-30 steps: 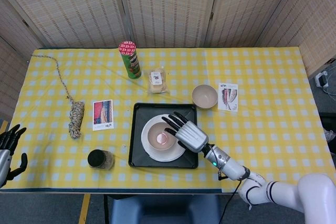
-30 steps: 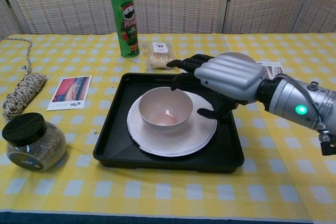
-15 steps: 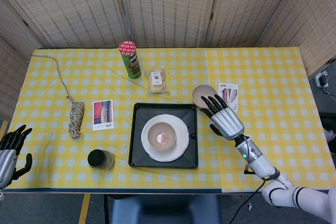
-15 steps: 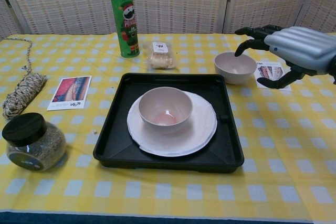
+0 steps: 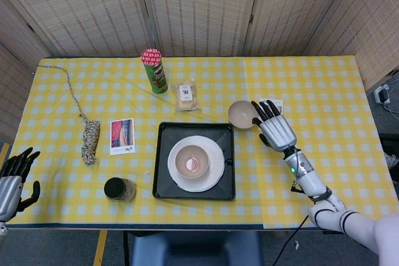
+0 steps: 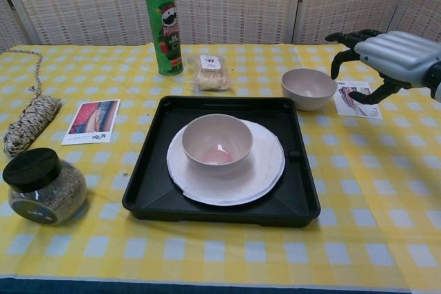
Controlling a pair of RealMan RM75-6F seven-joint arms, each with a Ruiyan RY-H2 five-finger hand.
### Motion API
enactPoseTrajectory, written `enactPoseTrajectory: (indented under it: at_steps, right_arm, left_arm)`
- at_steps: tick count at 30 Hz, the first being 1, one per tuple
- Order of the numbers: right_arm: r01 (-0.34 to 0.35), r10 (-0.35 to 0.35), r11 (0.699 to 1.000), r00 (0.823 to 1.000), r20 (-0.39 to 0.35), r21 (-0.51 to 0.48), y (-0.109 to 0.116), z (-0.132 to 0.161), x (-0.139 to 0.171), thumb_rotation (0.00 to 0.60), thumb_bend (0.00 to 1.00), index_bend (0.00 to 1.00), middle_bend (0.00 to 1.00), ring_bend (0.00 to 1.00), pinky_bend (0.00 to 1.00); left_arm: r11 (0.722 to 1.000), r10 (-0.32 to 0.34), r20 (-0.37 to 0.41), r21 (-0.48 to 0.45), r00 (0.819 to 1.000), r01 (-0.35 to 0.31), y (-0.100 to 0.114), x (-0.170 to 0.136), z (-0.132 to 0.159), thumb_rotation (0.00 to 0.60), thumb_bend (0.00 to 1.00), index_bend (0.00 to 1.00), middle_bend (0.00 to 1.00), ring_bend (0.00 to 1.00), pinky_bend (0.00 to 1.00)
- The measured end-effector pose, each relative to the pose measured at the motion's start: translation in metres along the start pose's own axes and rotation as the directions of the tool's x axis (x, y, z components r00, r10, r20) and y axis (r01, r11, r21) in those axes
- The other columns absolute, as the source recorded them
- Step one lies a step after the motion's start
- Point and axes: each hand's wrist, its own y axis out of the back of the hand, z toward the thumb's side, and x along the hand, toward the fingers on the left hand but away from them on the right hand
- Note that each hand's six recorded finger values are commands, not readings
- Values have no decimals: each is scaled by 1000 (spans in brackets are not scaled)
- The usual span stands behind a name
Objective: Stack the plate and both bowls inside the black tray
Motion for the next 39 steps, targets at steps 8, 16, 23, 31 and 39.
enactPoseTrajectory:
  at_steps: [8, 16, 23, 31, 39]
  right_arm:
    - [-47, 47, 999, 999, 14, -28, -17, 7, -25, 600, 428, 391, 0, 0, 0]
    - [-75, 77, 995, 997, 23, -65, -24, 17, -47, 600, 428, 426, 0, 0, 0]
    - [-98, 100, 991, 995, 23, -92, -32, 24, -56, 600, 428, 480, 0, 0, 0]
    - [-90, 94, 990, 995, 30, -107, -36, 25, -60, 600, 428, 573, 42, 0, 0]
    - [-16, 23, 989, 998, 50, -145, -27, 20, -59, 600, 428, 692, 96, 3, 0]
  left_arm:
    - [1000, -5, -3, 0, 1000, 5, 0, 0, -1, 600, 669, 0, 0, 0, 0]
    - [1000, 7, -14, -2, 1000, -7, 3, -1, -4, 600, 668, 0, 0, 0, 0]
    - [1000, 4, -14, 6, 1000, -4, 1, 0, -4, 600, 660, 0, 0, 0, 0]
    - [1000, 6, -24, 3, 1000, -6, 2, 0, -6, 600, 659, 0, 0, 0, 0]
    - [1000, -2, -18, 4, 1000, 2, 0, 1, -4, 600, 659, 0, 0, 0, 0]
